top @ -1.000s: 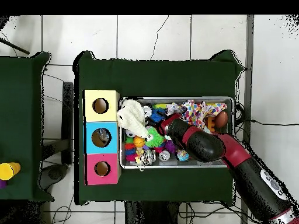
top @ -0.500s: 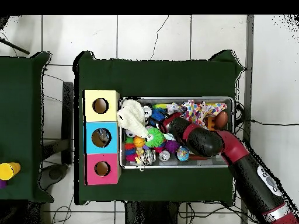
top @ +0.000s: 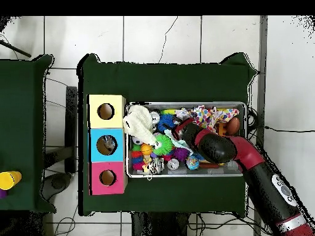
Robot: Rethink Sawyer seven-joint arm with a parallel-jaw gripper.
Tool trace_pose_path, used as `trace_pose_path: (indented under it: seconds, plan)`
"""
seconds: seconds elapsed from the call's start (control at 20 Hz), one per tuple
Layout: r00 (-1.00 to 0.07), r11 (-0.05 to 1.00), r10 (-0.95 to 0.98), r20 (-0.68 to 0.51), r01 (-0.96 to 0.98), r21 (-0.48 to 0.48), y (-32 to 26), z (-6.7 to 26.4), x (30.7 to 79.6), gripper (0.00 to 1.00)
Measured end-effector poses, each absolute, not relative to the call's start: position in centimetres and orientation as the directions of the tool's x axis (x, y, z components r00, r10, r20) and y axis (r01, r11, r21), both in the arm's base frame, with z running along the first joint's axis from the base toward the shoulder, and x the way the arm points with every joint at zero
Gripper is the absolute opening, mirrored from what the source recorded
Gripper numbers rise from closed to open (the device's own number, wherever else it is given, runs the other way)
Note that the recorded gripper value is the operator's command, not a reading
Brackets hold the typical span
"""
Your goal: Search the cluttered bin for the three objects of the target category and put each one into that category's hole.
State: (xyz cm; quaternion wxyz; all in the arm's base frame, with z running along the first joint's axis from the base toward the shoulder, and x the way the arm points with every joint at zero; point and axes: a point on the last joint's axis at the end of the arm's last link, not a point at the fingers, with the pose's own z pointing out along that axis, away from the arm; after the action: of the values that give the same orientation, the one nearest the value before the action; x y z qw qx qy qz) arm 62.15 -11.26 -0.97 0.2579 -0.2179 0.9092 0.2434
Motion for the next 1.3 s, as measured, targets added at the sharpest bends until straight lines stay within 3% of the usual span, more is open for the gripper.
trace_pose_path:
  seconds: [1.3]
  plan:
    - [-0.755, 0.801, -0.375, -0.538, -0.556, 0.222, -12.8, -5.2, 63.5, 1.00]
